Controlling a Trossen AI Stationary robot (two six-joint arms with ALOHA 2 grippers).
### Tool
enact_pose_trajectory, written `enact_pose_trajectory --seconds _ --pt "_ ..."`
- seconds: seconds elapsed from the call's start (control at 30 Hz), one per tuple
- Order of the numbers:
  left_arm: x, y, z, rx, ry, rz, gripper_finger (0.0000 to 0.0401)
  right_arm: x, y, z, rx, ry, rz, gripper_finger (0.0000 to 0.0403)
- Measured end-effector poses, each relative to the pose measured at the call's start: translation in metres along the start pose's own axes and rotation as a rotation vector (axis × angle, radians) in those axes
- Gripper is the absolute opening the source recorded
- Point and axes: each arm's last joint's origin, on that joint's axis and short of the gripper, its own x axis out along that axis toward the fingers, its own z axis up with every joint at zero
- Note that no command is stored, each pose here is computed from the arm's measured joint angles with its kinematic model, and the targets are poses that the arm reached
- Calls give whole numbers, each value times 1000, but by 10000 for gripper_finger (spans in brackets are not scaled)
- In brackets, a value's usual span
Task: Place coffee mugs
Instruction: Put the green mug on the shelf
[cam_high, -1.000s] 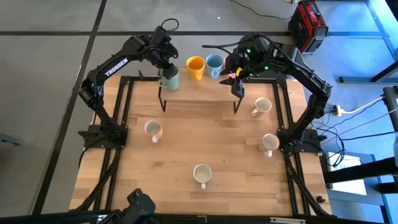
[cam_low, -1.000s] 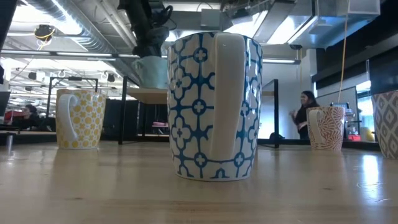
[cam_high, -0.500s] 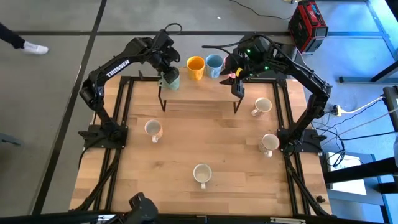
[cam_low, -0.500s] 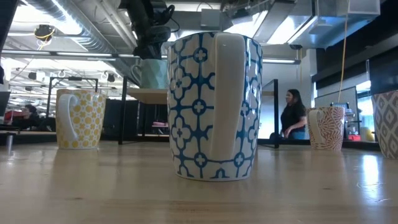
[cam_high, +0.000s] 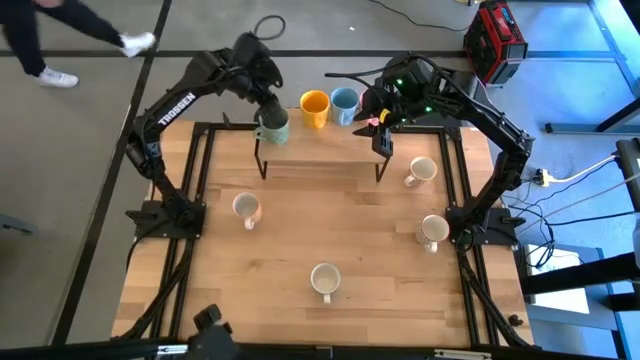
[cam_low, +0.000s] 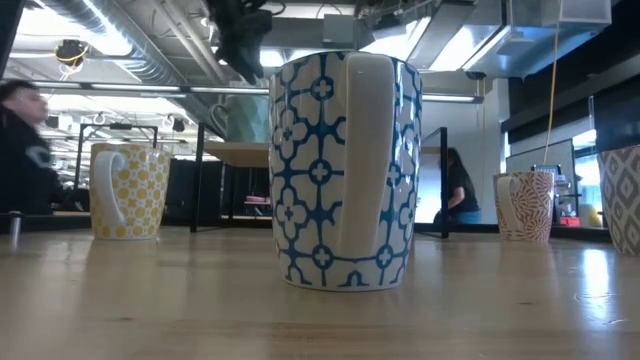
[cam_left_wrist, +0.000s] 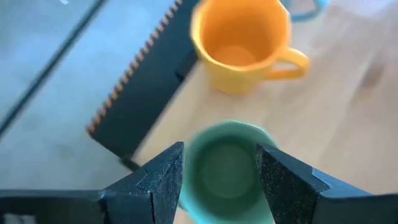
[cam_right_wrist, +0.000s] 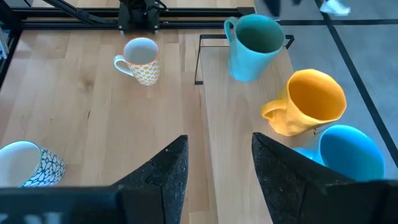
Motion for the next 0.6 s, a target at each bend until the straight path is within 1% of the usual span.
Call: enact_pose_trajectory --seconds 0.07,0.13,0.27,0.37,0.6 --pt "-2 8 0 -6 -12 19 194 0 0 0 0 0 0 168" --pt "0 16 -3 -16 -6 14 194 0 0 0 0 0 0 168" --pt "13 26 -9 -43 18 -46 194 0 0 0 1 0 0 168" --pt "24 27 -13 -48 37 -81 194 0 0 0 2 0 1 168" --pt "43 26 -23 -40 81 -93 194 0 0 0 1 1 1 168"
